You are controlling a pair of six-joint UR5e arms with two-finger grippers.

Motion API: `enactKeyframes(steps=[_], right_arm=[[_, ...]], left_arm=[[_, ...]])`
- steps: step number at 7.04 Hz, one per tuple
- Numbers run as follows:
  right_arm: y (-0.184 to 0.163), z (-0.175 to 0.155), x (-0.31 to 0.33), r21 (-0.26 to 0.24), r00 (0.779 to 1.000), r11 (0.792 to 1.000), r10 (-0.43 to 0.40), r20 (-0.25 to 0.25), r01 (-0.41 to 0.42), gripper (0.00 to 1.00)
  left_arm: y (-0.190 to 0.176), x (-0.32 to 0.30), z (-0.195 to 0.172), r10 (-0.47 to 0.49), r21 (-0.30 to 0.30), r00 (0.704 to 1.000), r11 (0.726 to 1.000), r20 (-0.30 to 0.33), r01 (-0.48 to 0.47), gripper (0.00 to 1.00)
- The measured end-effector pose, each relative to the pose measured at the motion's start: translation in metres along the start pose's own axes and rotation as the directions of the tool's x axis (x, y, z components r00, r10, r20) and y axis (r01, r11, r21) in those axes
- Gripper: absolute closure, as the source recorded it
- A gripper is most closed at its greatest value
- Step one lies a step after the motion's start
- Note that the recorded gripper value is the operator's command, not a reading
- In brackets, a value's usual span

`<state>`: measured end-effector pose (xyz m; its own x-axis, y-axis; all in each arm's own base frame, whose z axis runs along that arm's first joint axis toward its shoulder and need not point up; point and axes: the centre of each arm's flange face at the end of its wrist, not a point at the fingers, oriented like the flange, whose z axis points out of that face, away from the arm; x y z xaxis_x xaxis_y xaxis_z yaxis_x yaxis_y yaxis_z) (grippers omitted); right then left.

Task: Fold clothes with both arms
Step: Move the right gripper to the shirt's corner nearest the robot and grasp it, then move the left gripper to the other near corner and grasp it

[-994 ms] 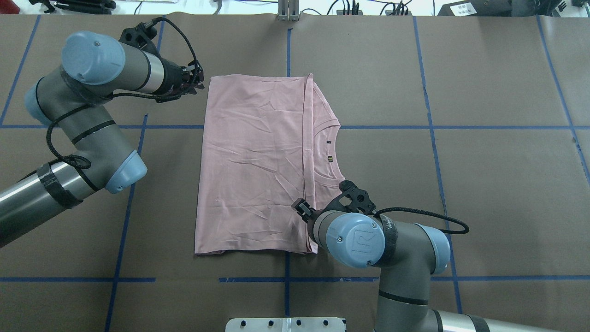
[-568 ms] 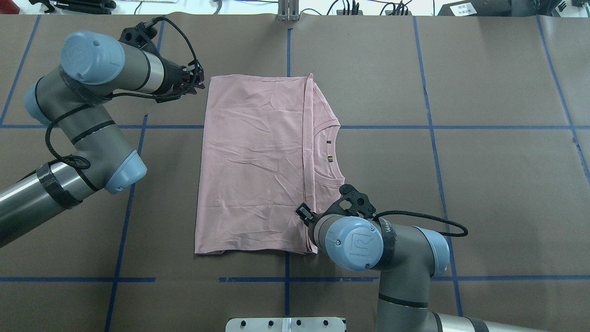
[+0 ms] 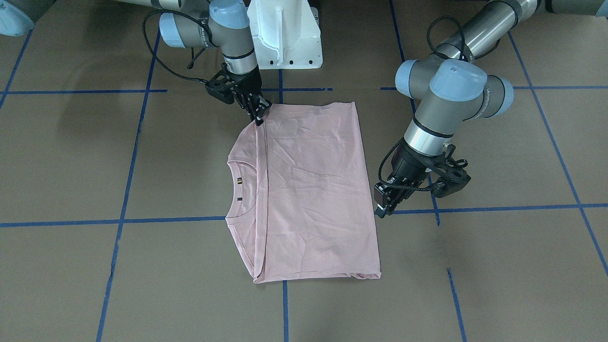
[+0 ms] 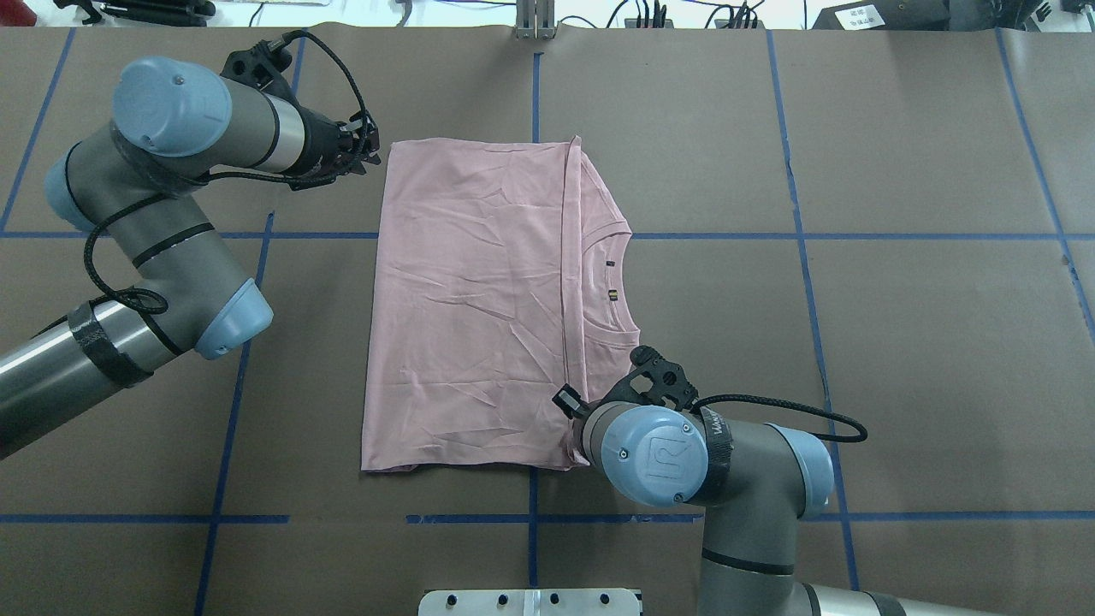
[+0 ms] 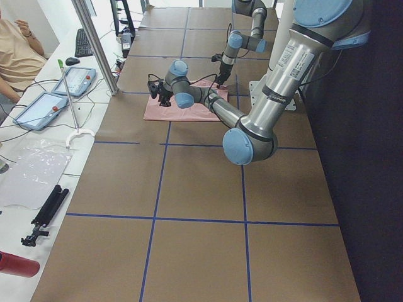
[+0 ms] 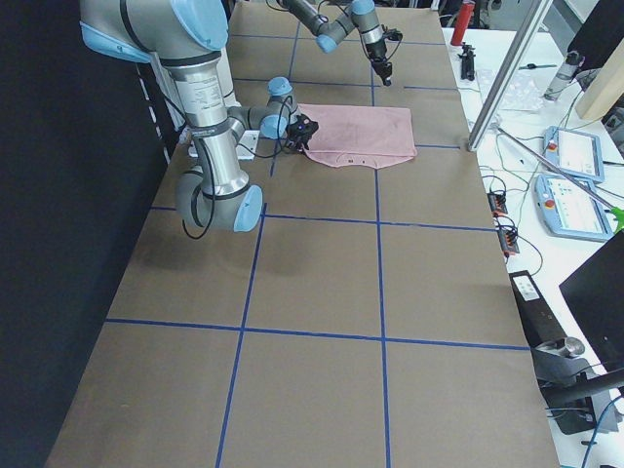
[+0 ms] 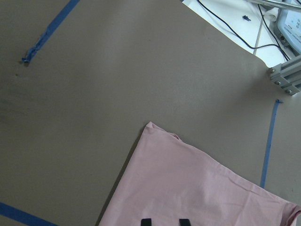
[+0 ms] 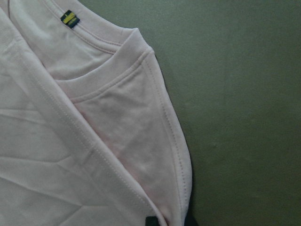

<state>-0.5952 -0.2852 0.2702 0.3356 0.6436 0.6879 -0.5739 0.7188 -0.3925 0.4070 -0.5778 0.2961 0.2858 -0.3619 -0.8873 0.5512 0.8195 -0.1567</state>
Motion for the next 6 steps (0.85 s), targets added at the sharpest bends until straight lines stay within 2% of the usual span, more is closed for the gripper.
enactKeyframes(steps=[2, 3, 5, 6], right_arm=[[0.0, -0.009, -0.005, -0.01, 1.0, 1.0, 0.002, 0.016, -0.002, 1.0], [-0.002, -0.019, -0.007, -0.019, 1.0, 1.0, 0.003, 0.03, -0.003, 1.0], [-0.007, -0.026, -0.005, -0.025, 0.999, 1.0, 0.004, 0.038, -0.003, 1.0], [-0.007, -0.027, -0.004, -0.026, 0.999, 1.0, 0.004, 0.039, -0.003, 1.0]], left_arm=[[0.003, 0.005, -0.007, -0.013, -0.003, 1.0, 1.0, 0.003, 0.013, 0.68], [0.025, 0.015, -0.021, -0.051, -0.03, 0.999, 0.998, 0.012, 0.051, 0.64], [0.126, 0.001, -0.051, -0.147, -0.135, 0.987, 0.979, 0.064, 0.154, 0.6], [0.172, -0.022, -0.051, -0.19, -0.143, 0.976, 0.968, 0.104, 0.204, 0.57]])
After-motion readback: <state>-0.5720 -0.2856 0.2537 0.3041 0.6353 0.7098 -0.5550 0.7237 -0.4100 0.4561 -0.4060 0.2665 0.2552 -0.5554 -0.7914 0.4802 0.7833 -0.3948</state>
